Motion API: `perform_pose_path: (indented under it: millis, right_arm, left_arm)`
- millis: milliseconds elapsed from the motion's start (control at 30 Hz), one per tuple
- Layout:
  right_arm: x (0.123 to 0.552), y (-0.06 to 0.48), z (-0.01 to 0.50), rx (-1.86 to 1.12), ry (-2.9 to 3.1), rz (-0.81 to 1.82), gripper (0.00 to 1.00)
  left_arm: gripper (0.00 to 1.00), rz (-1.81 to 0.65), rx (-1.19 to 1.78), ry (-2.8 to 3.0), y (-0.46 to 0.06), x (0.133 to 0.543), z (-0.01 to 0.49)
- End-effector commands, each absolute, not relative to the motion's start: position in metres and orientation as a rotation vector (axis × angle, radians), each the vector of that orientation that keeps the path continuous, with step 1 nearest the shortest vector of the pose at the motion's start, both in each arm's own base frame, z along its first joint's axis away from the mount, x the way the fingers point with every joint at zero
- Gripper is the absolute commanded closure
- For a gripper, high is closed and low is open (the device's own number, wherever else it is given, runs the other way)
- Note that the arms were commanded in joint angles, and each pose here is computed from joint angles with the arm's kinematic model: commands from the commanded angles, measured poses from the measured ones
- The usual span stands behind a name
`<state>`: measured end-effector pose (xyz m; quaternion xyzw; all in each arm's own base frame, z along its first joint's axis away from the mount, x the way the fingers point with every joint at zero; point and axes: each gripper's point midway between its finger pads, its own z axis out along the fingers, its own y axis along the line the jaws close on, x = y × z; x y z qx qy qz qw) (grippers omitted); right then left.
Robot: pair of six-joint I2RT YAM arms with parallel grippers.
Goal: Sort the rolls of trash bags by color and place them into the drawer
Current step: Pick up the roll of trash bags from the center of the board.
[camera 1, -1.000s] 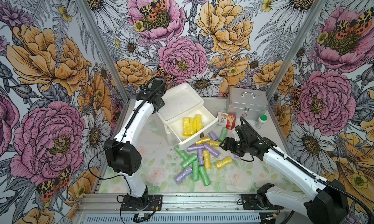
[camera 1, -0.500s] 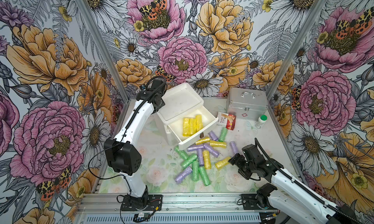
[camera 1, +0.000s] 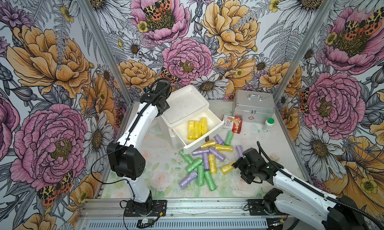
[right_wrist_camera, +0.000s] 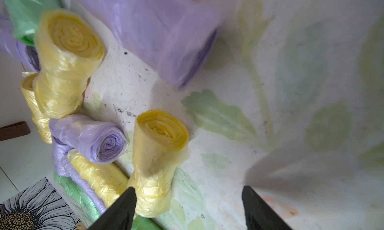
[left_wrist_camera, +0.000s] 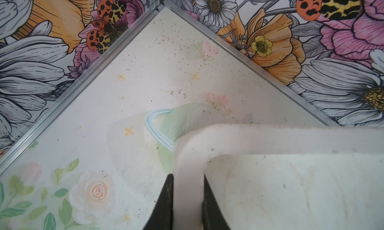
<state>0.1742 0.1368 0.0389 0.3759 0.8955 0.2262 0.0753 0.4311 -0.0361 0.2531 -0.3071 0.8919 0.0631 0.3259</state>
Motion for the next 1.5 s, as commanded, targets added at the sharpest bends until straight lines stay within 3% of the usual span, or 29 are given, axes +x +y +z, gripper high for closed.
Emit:
perform_pose_path:
  millis: [0, 267, 467, 633, 767, 867, 1033, 1200, 1467]
  right_arm:
    - [0.196, 0.149, 0.052, 1.127, 2.609, 0.743, 0.2]
    - [0.205, 0.153, 0.043, 1.153, 2.624, 0.687, 0.23]
    - [0.211, 0.155, 0.037, 1.17, 2.631, 0.653, 0.31]
    - [0.213, 0.155, 0.029, 1.156, 2.657, 0.606, 0.43]
    - [0.211, 0.153, 0.024, 1.139, 2.679, 0.576, 0.59]
    - [0.211, 0.152, 0.022, 1.122, 2.689, 0.564, 0.77]
    - [0.213, 0.153, 0.029, 1.059, 2.68, 0.585, 0.85]
    - [0.221, 0.155, 0.064, 0.849, 2.629, 0.645, 0.88]
    - [0.252, 0.176, 0.202, 0.441, 2.425, 0.796, 0.94]
  left_arm:
    - [1.0, -0.028, -0.898, 2.536, -0.081, 0.433, 0.184]
    - [1.0, -0.028, -0.899, 2.541, -0.079, 0.434, 0.183]
    - [1.0, -0.023, -0.903, 2.544, -0.077, 0.434, 0.181]
    - [1.0, -0.024, -0.905, 2.546, -0.075, 0.434, 0.181]
    - [1.0, -0.019, -0.907, 2.55, -0.074, 0.433, 0.179]
    - [1.0, -0.015, -0.907, 2.555, -0.074, 0.433, 0.176]
    - [1.0, -0.013, -0.903, 2.561, -0.073, 0.432, 0.175]
    - [1.0, -0.015, -0.901, 2.555, -0.072, 0.432, 0.178]
    - [1.0, -0.025, -0.906, 2.544, -0.069, 0.432, 0.183]
